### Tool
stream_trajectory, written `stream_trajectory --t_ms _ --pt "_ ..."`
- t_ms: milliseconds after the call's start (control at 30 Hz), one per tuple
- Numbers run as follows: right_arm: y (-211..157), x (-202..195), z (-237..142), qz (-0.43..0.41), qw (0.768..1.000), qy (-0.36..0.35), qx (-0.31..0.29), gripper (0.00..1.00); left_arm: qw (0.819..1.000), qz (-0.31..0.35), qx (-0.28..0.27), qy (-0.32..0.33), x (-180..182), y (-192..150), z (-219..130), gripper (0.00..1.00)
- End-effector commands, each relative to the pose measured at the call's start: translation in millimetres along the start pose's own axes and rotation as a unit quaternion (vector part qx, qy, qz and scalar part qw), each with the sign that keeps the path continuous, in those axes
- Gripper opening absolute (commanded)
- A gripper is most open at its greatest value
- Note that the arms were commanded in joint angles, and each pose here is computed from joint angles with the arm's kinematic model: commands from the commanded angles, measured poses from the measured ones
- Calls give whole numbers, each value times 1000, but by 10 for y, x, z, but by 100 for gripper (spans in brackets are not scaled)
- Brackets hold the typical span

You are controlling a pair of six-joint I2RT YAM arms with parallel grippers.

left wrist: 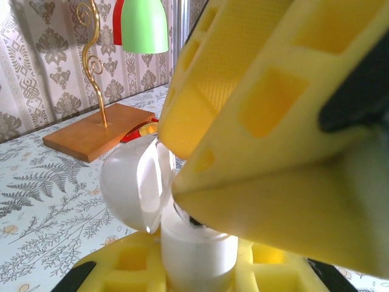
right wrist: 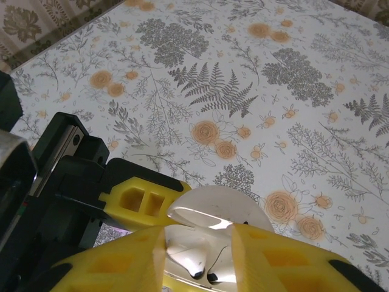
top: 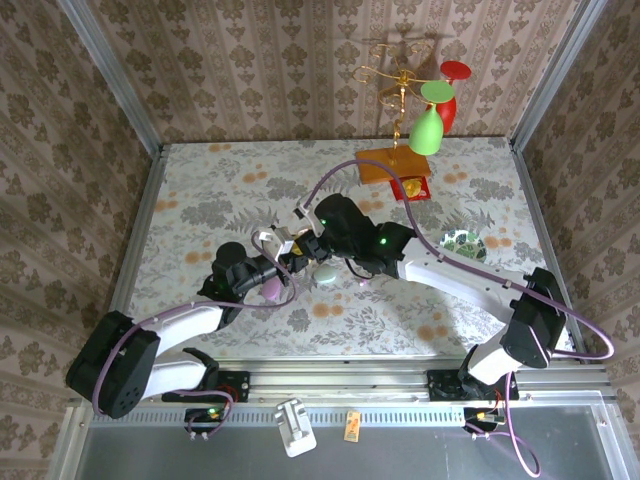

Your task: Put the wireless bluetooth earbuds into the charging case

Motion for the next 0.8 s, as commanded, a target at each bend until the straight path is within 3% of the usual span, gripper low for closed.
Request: stream_trajectory --t_ms 0,367,467,533,767 --pt "77 -51 -152 14 1000 -3 -20 41 999 17 -41 -12 -60 250 -5 4" --pt "198 -227 -517 74 994 23 -79 63 997 42 -52 -28 -117 251 -35 4" --pt "220 -311 -564 120 988 44 -89 80 996 59 -56 -40 -161 245 -52 4" --pt "217 -372 -547 153 984 59 -72 87 995 73 -57 -48 -187 229 -64 4" --pt "76 -455 -278 199 977 57 42 93 990 110 -59 -58 -236 197 -86 3"
Point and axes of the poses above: each hand's point on the last joint's axis, 136 mm out from that joint toward the fingers, its own z axis out along the fingers, its own x axis along the line the jaws close on, y = z × x, the point moved 3 cm from there along -z, back along the fingers, and after that the axes turned 2 degrees about -z, right-handed, at the moved point
